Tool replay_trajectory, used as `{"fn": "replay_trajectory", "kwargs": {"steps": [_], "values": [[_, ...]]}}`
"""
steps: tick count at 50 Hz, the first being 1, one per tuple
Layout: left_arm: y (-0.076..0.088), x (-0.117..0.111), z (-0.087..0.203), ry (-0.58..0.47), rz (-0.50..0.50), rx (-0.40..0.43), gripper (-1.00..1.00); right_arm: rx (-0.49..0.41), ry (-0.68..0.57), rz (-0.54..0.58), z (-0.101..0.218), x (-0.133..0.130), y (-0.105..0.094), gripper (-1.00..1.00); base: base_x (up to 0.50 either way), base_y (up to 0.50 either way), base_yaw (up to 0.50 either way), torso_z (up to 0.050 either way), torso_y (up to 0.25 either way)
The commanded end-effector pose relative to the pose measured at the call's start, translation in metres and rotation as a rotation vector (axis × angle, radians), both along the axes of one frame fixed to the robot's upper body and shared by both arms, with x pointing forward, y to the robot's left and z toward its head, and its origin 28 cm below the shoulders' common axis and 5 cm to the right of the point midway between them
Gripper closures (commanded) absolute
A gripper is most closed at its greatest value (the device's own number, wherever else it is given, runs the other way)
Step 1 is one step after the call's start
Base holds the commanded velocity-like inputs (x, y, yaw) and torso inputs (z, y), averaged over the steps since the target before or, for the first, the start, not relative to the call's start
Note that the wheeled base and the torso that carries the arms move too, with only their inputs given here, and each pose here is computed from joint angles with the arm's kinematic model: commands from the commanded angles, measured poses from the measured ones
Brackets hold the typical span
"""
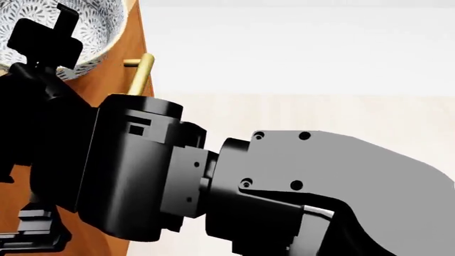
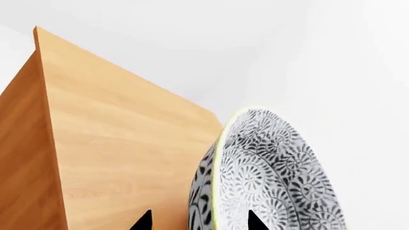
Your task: Close the top drawer of the cabinet and put the bowl on top of it.
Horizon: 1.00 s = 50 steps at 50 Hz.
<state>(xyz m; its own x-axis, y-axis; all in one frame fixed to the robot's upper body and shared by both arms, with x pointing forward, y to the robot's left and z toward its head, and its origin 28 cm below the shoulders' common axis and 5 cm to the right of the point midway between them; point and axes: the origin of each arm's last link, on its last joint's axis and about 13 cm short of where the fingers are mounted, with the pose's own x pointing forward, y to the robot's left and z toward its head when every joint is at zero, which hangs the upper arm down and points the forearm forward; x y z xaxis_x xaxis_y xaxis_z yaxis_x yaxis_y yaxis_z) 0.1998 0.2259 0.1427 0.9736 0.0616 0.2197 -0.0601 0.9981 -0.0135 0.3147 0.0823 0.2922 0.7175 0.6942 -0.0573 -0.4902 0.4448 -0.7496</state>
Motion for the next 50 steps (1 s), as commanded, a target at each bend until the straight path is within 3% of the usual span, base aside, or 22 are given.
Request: {"fn": "replay_trajectory", "kwargs": {"steps": [1,9,13,19,26,35,43,50], "values": [[0.001,0.0,-0.003,-0.003,-0.001,-0.012,-1.0,0.029,-0.096,0.001,0.033,-0.013,0.004,-1.0,0.0,0.0,0.0,0.0,0.0],[0.002,-0.001,0.0,-0.005,-0.003,-0.017,-1.0,0.068,-0.157,0.003,0.058,-0.025,0.006,-1.0,0.0,0.0,0.0,0.0,0.0],[0.002,-0.002,0.001,-0.006,-0.003,-0.016,-1.0,0.133,-0.233,-0.012,0.096,-0.034,0.006,-1.0,0.0,0.0,0.0,0.0,0.0],[0.002,-0.002,0.002,-0.007,-0.004,-0.014,-1.0,0.186,-0.354,-0.084,0.142,-0.04,0.0,-1.0,0.0,0.0,0.0,0.0,0.0],[0.001,-0.003,0.004,-0.013,-0.009,-0.017,-1.0,0.212,-0.392,-0.174,0.164,-0.032,-0.01,-1.0,0.0,0.0,0.0,0.0,0.0],[0.004,0.001,0.003,-0.01,-0.01,-0.026,-1.0,0.216,-0.479,-0.445,0.194,-0.001,-0.048,-1.0,0.0,0.0,0.0,0.0,0.0],[0.004,0.002,0.003,-0.01,-0.011,-0.027,-1.0,0.18,-0.496,-0.62,0.199,0.022,-0.078,-1.0,0.0,0.0,0.0,0.0,0.0],[0.004,0.002,0.001,-0.009,-0.015,-0.026,-1.0,0.148,-0.5,-0.722,0.183,0.017,-0.116,-1.0,0.0,0.0,0.0,0.0,0.0]]}}
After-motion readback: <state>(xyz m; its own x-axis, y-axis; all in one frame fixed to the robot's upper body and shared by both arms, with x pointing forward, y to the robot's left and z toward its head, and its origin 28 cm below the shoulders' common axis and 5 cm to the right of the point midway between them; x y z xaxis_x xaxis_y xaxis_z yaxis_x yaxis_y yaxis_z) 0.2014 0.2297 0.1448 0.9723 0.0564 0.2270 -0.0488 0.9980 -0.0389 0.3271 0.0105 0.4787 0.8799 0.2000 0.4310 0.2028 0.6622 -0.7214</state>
